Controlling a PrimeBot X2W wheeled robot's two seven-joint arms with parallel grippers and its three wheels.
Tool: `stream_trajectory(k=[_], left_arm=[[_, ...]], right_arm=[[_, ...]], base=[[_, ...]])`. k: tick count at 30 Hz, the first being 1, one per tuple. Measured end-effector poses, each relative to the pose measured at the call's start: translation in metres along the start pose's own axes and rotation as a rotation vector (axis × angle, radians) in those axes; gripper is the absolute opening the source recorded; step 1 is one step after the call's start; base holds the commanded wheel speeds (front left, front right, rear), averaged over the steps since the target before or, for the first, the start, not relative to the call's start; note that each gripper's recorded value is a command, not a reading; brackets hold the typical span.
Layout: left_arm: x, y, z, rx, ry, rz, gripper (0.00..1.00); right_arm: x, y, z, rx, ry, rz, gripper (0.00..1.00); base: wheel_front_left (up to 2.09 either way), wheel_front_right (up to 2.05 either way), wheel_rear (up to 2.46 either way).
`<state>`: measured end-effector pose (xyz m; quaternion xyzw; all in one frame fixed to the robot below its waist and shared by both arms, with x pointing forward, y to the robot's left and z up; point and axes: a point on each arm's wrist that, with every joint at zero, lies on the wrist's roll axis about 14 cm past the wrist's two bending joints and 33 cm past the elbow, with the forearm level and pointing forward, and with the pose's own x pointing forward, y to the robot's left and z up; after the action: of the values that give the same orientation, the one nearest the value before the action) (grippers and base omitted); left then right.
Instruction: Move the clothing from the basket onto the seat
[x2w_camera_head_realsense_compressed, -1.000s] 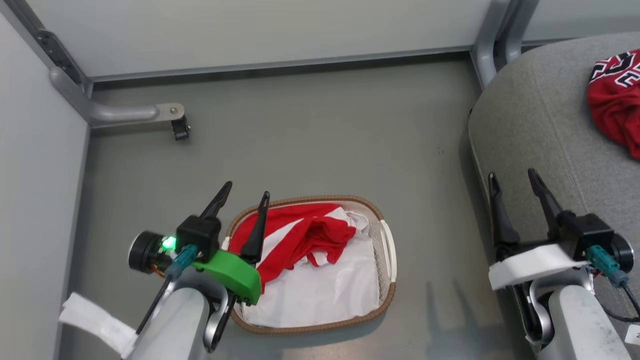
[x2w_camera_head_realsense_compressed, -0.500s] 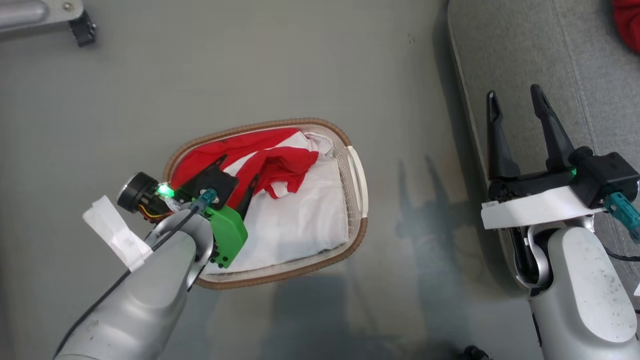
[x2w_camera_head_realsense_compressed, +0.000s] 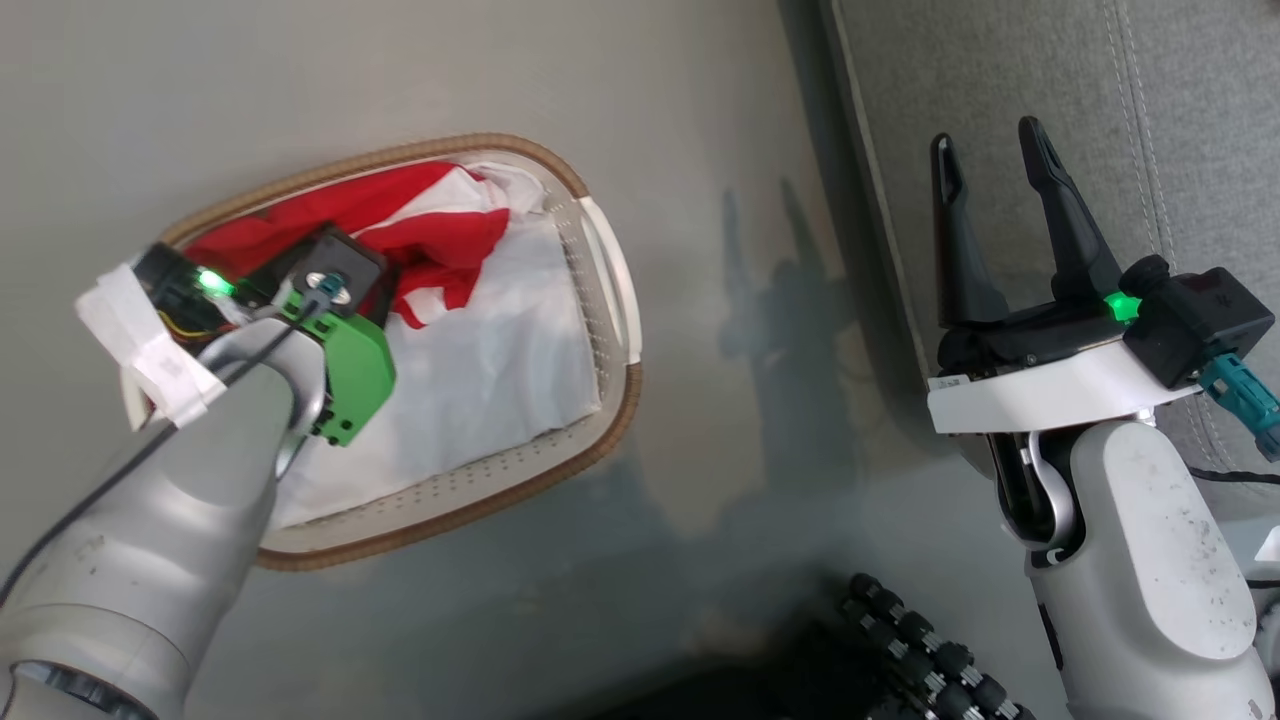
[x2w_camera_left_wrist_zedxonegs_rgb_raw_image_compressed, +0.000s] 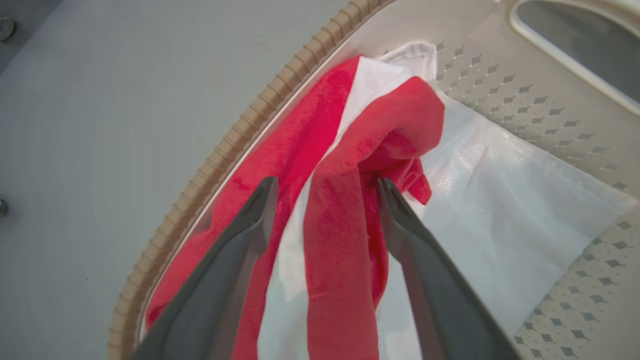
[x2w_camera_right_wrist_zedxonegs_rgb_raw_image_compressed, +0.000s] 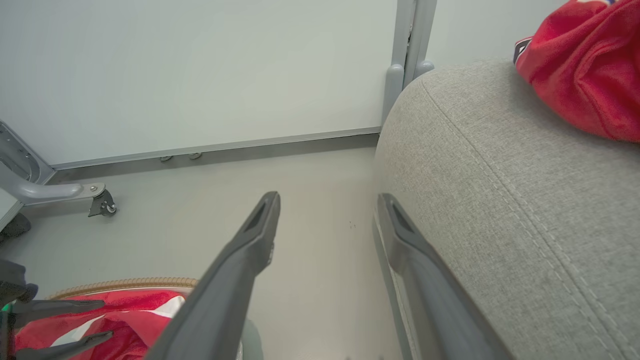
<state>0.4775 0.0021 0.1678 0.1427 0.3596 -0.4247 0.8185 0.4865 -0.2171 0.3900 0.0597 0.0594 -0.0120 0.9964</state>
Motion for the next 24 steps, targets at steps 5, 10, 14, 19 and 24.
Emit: stream_trajectory(k=[5,10,14,19,24], left_arm=[[0.023,-0.003,-0.013,-0.007,0.032,-0.016,1.0],[0.037,-0.012,-0.022,-0.021,0.047,-0.039,0.0],[0.039,-0.015,-0.017,-0.04,0.02,-0.04,0.0],[0.032,-0.016,0.007,-0.084,-0.061,-0.026,0.0],[0.014,-0.024,0.034,-0.108,-0.134,-0.029,0.0]], right_arm=[[-0.001,-0.013,-0.01,-0.021,0.027,-0.03,1.0],[-0.004,-0.023,-0.019,-0.037,0.056,-0.055,1.0],[-0.003,-0.025,-0.022,-0.038,0.062,-0.061,1.0],[-0.003,-0.027,-0.02,-0.049,0.059,-0.068,1.0],[-0.004,-0.024,-0.014,-0.05,0.05,-0.063,1.0]], base=[[0.0,0.0,0.0],[0.0,0.0,0.0],[0.0,0.0,0.0],[0.0,0.0,0.0],[0.0,0.0,0.0]])
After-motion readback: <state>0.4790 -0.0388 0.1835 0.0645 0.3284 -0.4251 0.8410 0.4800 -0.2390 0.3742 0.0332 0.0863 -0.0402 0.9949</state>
